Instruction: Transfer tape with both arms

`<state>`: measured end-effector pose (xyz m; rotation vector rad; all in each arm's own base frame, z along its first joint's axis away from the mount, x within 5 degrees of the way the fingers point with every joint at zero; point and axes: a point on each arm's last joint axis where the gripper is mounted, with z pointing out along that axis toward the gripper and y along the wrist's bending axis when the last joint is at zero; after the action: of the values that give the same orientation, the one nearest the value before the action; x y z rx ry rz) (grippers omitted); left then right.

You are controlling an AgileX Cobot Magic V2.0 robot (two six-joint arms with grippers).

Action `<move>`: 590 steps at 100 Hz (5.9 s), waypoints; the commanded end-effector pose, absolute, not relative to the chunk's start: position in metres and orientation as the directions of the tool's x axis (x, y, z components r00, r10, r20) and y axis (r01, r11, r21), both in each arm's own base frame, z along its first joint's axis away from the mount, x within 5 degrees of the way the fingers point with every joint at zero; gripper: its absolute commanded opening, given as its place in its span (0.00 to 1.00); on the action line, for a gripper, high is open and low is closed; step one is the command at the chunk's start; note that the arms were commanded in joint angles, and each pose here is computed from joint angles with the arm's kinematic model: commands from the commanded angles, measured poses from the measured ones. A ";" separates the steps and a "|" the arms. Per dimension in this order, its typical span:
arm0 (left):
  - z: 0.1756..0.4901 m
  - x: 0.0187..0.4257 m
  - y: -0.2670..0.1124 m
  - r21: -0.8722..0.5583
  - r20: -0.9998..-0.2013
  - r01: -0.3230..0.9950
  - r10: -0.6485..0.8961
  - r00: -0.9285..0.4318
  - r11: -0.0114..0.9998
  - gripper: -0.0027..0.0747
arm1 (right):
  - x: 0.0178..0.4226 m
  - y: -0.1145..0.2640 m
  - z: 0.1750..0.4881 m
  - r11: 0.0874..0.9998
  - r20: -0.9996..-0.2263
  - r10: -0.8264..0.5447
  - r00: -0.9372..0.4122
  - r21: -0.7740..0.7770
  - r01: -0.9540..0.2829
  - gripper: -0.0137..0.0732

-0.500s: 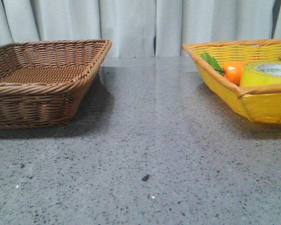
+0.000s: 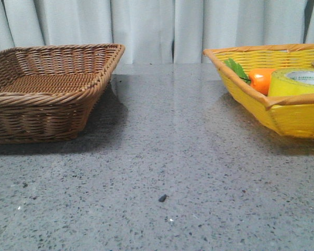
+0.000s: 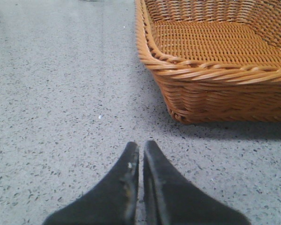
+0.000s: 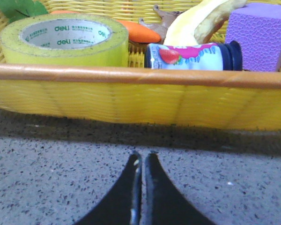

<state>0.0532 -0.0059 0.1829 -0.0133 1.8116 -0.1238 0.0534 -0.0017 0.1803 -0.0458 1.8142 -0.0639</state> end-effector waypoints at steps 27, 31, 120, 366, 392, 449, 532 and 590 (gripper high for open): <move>0.185 0.053 -0.005 -0.104 -0.979 0.052 -0.094 -0.179 0.993 0.01 | 0.053 -0.002 0.176 0.997 -0.972 -0.069 -0.224 -0.073 0.010 0.10; 0.185 0.053 -0.005 -0.104 -0.979 0.052 -0.094 -0.179 0.993 0.01 | 0.053 -0.002 0.176 0.997 -0.972 -0.069 -0.224 -0.073 0.010 0.10; 0.194 0.054 -0.004 -0.102 -0.991 0.049 -0.098 -0.086 0.994 0.01 | 0.055 -0.001 0.188 0.997 -0.993 -0.077 -0.093 -0.078 0.013 0.10; 0.311 0.104 -0.006 -0.186 -0.978 0.046 -0.181 -0.102 0.981 0.01 | 0.247 0.076 0.349 0.950 -0.549 -0.234 -0.803 0.046 -0.308 0.67; 0.311 0.104 -0.006 -0.186 -0.978 0.046 -0.181 -0.102 0.981 0.01 | 0.275 0.093 0.323 0.942 -0.471 -0.271 -0.840 0.049 -0.332 0.66; 0.311 0.104 -0.006 -0.186 -0.978 0.046 -0.181 -0.102 0.981 0.01 | 0.297 0.098 0.302 0.945 -0.475 -0.265 -0.839 0.045 -0.323 0.24; 0.313 0.104 -0.006 -0.186 -0.980 0.045 -0.182 -0.078 0.981 0.01 | 0.261 0.168 0.421 0.821 -0.576 -0.460 -0.676 0.016 -0.571 0.08; 0.312 0.104 -0.006 -0.186 -0.980 0.045 -0.182 -0.081 0.981 0.01 | 0.279 0.251 0.350 0.722 -0.469 -0.599 -0.649 0.032 -0.691 0.08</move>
<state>0.1018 -0.0074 0.2942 -0.0800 1.7455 -0.1806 0.2803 0.2531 0.3246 -1.0178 2.6111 0.2572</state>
